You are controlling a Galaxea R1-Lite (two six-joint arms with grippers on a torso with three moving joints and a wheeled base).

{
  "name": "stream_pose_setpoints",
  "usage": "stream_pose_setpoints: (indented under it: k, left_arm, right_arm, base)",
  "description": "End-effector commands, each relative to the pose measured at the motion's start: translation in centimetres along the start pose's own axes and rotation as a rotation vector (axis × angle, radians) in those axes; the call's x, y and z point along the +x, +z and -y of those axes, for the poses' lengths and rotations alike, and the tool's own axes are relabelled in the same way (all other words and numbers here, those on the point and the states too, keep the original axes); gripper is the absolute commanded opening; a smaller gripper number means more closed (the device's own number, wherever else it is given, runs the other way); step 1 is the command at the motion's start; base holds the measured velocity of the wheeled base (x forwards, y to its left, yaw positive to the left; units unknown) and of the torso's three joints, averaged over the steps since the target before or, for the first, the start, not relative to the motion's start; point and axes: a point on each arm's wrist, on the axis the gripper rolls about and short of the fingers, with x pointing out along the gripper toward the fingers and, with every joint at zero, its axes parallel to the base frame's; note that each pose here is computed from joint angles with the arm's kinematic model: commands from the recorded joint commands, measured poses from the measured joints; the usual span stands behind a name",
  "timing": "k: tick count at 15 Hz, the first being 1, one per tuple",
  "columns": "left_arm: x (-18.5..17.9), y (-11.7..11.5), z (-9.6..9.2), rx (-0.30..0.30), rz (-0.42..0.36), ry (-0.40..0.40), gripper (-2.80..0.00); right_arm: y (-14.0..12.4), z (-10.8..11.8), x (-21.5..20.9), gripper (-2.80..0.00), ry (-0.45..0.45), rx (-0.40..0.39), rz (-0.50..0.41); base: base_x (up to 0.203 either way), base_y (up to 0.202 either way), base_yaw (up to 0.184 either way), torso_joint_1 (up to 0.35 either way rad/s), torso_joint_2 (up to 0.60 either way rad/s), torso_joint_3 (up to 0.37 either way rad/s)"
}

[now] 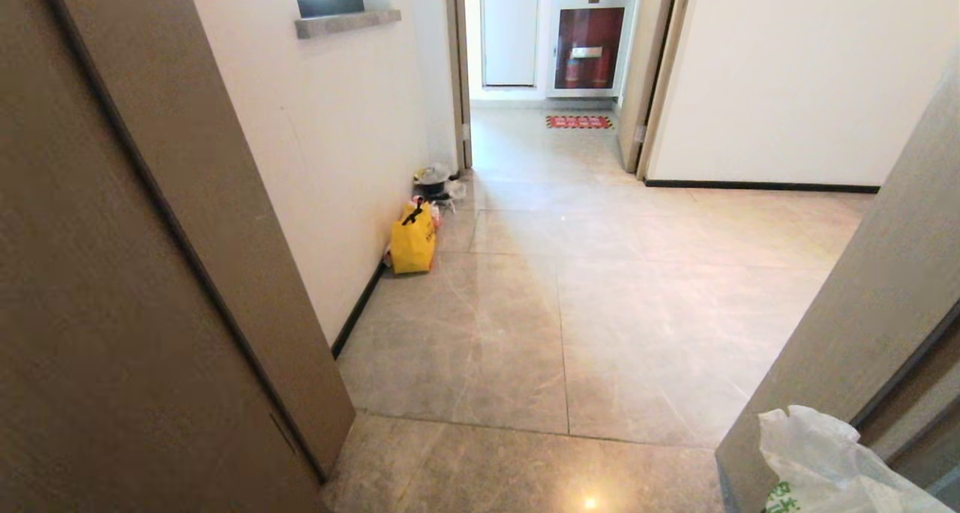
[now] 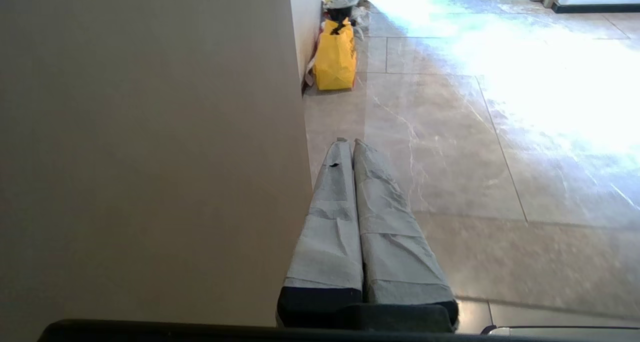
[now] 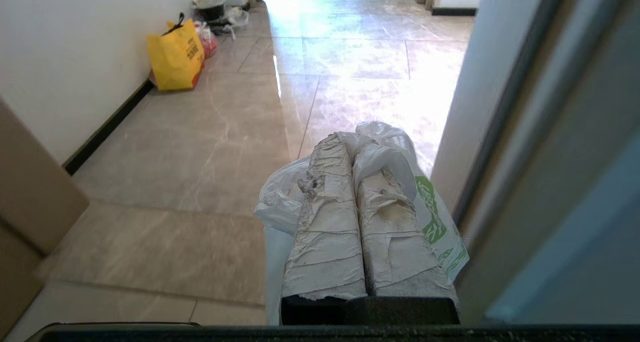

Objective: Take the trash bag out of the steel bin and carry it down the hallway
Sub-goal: Put the trash bag at the door

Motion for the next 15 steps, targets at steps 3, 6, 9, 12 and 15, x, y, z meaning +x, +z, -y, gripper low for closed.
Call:
stream_pose_setpoints:
  k: [3,6,9,12,15]
  left_arm:
    - [0.00,0.01,0.00,0.003,0.001,0.000,-2.80]
    - [0.00,-0.01,0.00,0.000,0.000,0.000,-2.80]
    - [0.00,0.01,0.00,0.003,0.001,0.000,-2.80]
    - [0.00,0.01,0.00,0.006,0.001,0.000,-2.80]
    - [0.00,-0.01,0.01,0.011,0.000,-0.004,-2.80]
  right_arm:
    - [0.00,0.00,0.00,-2.80,0.001,-0.001,0.001]
    - [0.00,0.00,0.00,-2.80,0.001,-0.001,0.001]
    - [0.00,0.00,0.00,-2.80,0.001,-0.001,0.001]
    - [0.00,0.00,0.00,-2.80,0.001,-0.001,0.001]
    - [0.02,0.00,0.00,-2.80,0.001,0.000,0.002]
  base:
    - [0.191,0.000,0.001,0.004,0.01,0.001]
    - [0.134,0.000,0.002,0.001,0.00,0.000]
    - [0.000,0.000,0.000,0.000,0.00,0.000]
    - [0.000,0.000,0.000,0.000,0.00,0.000]
    - [0.000,0.000,0.000,0.000,0.00,0.000]
